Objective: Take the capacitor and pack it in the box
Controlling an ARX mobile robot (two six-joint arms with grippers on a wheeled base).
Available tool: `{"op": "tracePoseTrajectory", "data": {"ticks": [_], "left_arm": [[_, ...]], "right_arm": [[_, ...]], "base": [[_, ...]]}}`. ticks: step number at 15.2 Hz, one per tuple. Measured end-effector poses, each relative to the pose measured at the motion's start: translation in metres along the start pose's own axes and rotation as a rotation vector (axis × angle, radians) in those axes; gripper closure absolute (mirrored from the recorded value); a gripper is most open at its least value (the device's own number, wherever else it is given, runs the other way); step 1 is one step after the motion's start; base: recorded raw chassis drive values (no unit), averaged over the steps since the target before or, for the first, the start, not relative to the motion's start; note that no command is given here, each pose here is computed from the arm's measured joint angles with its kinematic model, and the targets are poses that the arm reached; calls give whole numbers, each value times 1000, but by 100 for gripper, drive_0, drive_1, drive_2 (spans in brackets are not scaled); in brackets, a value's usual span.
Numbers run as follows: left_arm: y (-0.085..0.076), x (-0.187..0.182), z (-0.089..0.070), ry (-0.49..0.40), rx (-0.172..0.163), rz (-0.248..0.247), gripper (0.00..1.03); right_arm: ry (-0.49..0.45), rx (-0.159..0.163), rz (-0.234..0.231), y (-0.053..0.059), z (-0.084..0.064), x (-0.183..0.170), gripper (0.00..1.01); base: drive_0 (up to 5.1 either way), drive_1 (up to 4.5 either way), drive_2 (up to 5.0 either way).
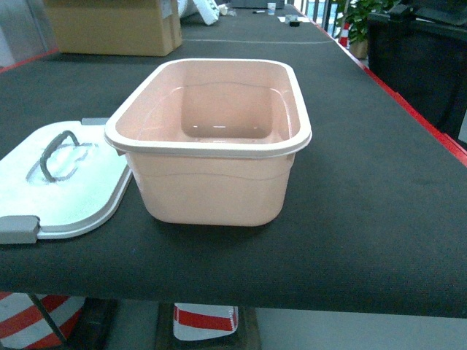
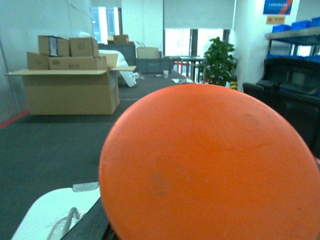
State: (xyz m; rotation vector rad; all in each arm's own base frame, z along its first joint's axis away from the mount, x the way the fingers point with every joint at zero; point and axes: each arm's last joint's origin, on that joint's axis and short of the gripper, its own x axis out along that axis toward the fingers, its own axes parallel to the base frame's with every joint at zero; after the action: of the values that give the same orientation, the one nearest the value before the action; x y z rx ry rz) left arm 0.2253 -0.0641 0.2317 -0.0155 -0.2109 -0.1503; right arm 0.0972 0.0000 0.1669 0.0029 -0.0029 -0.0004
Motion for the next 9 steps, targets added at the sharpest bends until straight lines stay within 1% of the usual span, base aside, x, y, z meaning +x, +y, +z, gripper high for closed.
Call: {"op": "tracePoseTrajectory", "data": {"ticks": [1,2,4,5,6,7,8,9], "left_arm": [[-30,67,-22,99,17,-47,59],[-47,102,-34,142,28,-68,59],[-65,144,-50,150,27,-76,58],[-70,157,-62,161,24,-72,43],[-68,158,-66,170,18,-66,35],[-62,156,-65,163,13,-54,24],[-47,154,-57,140,10,-22,12],[-20,148,-45,113,12,32,3]], "right_arm": [[0,0,0,0,0,0,3],[0,0,0,0,0,0,3],[0,0,0,0,0,0,3],[0,0,0,0,0,0,3],[0,0,0,0,0,0,3],[0,0,0,0,0,0,3],[0,0,0,0,0,0,3],[0,0,0,0,0,0,3]], "base": [[0,0,0],[0,0,0],[0,0,0],[0,0,0],[0,0,0],[0,0,0],[0,0,0],[0,0,0]]}}
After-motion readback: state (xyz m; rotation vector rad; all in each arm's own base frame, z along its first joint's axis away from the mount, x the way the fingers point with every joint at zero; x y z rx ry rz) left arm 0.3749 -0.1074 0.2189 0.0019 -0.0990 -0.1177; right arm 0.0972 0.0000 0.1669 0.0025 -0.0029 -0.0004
